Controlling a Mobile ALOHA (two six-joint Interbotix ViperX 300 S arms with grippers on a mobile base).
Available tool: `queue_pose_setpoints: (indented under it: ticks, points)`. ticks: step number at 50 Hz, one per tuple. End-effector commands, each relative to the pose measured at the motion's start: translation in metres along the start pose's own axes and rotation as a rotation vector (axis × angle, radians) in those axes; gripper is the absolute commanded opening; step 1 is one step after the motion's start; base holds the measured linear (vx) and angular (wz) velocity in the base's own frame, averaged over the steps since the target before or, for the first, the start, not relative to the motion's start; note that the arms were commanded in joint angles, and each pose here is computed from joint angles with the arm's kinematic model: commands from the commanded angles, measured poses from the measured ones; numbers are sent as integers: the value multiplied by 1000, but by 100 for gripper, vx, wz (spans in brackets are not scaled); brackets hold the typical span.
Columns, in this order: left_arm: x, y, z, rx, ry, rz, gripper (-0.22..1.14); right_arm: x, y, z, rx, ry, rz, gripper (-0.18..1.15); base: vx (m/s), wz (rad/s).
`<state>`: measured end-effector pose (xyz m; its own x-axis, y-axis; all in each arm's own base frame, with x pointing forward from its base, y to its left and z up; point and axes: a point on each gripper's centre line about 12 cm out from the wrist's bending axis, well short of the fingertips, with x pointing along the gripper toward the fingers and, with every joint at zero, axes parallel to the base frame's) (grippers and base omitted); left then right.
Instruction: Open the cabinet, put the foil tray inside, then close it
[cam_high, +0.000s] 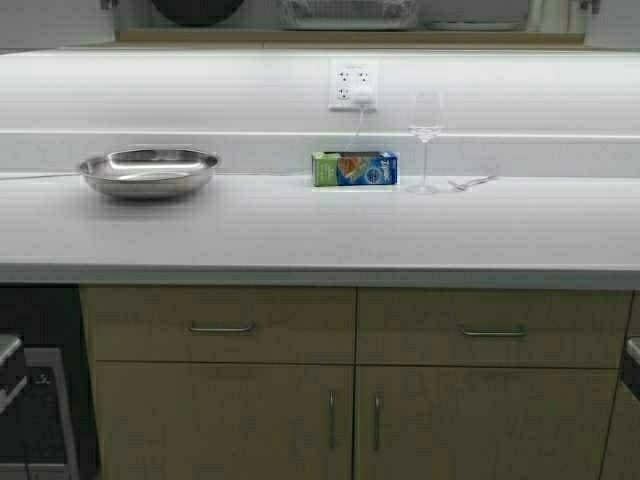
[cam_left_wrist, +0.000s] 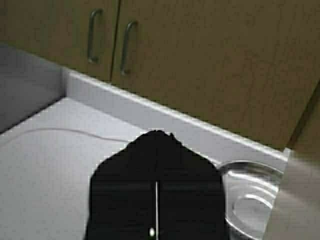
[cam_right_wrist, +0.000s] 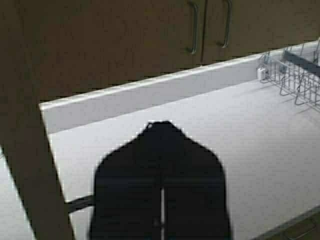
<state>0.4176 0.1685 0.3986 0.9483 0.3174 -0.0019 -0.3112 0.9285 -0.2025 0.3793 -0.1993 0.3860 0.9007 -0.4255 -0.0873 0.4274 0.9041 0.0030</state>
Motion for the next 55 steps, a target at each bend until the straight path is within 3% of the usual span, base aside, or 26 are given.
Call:
queue_pose_setpoints:
  ticks: [1, 11, 20, 31, 44, 55]
  points:
    - [8, -25, 3, -1, -26, -76, 4, 9, 17, 5, -2, -18, 51, 7, 3, 1]
    - [-9, -91, -10, 3, -6, -239, 4, 3, 66, 6, -12, -32, 183, 7, 2, 0]
    - [-38, -137, -13, 6, -7, -368, 4, -31, 106, 19, -22, -70, 290, 7, 1, 1]
    - [-79, -142, -20, 3, 1, -414, 4, -84, 136, 14, -17, -77, 398, 7, 0, 0]
    - [-148, -141, -64, 0, 58, -516, 4, -152, 178, -48, -38, 35, 591, 7, 3, 2]
    - [-186, -136, -73, -4, 45, -557, 4, -186, 167, -74, -12, 70, 609, 7, 10, 3]
